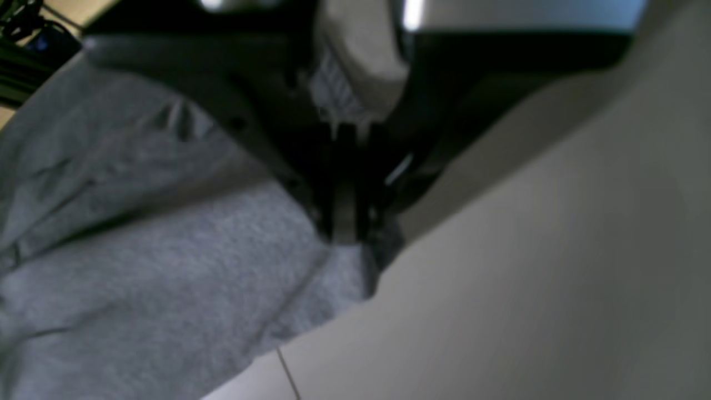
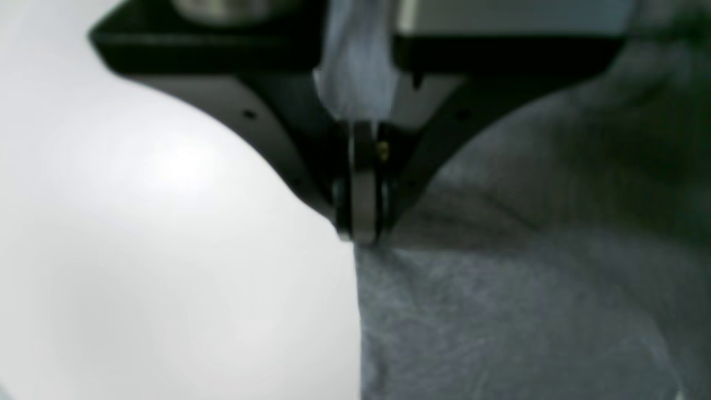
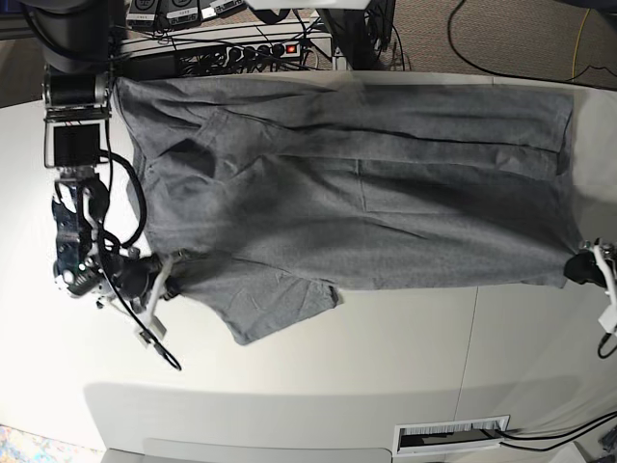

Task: Fold the T-shirt properly
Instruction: 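Lift that side with both grippers and fold it over the first fold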

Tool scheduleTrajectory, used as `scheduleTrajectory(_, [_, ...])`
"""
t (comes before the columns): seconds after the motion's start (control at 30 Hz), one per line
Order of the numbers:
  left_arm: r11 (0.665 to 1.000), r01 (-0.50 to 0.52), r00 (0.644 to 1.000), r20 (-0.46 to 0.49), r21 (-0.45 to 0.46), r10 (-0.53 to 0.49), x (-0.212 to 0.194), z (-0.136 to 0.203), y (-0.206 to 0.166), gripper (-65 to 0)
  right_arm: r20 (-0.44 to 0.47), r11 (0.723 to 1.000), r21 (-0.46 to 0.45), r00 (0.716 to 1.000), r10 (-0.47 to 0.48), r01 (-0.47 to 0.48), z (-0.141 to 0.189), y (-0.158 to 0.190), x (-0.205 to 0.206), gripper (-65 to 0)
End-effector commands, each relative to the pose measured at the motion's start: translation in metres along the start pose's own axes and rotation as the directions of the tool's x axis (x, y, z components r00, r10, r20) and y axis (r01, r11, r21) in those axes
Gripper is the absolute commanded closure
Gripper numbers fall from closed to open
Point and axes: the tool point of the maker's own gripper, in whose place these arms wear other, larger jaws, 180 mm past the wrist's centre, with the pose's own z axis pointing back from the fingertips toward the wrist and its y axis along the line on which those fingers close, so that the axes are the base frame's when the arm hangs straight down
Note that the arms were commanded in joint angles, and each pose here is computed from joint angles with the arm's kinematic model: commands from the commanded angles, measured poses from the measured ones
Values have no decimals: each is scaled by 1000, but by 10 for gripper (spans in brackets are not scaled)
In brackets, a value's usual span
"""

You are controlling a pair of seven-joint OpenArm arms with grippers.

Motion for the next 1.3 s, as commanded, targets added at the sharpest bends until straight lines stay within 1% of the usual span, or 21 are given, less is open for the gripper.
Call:
scheduleTrajectory(0.0, [999,14,998,57,29,-15,19,20,8,0,49,999,-30,999,21,-20,15,-11,18,0])
scheduleTrajectory(0.13, [999,16,999,38,49,-18,16,30,14,0,-3,998,-24,999,51,-51,20,-2,-3,0])
scheduleTrajectory(0.3, [999,-40,999,2,-7,40,5,34,6,0,-57,996,11,994,90,-89,20,24,-31,0])
scheduleTrajectory(0.5, [998,-69,996,-65,-6,68,-25,32,7,0,-98,991,47,987,126,-122,26,54,-61,0])
scheduleTrajectory(0.63, [993,-111,987,-117,-38,106,-49,25,-1,0,-86,995,25,992,97,-96,41,56,-76,0])
scheduleTrajectory(0.8, [982,-173,971,-179,-82,156,-76,22,-13,0,-43,1000,-5,999,25,-25,66,54,-92,0])
scheduleTrajectory(0.93, [982,-179,964,-214,-66,161,-88,28,-10,0,-31,999,-35,999,-8,7,86,53,-108,0])
scheduleTrajectory(1.07, [984,-174,956,-246,-38,159,-93,41,-3,0,-9,998,-68,1000,-13,12,100,51,-114,0])
scheduleTrajectory(1.27, [985,-170,950,-268,-6,162,-97,54,5,0,-13,997,-80,1000,-19,18,104,49,-118,0])
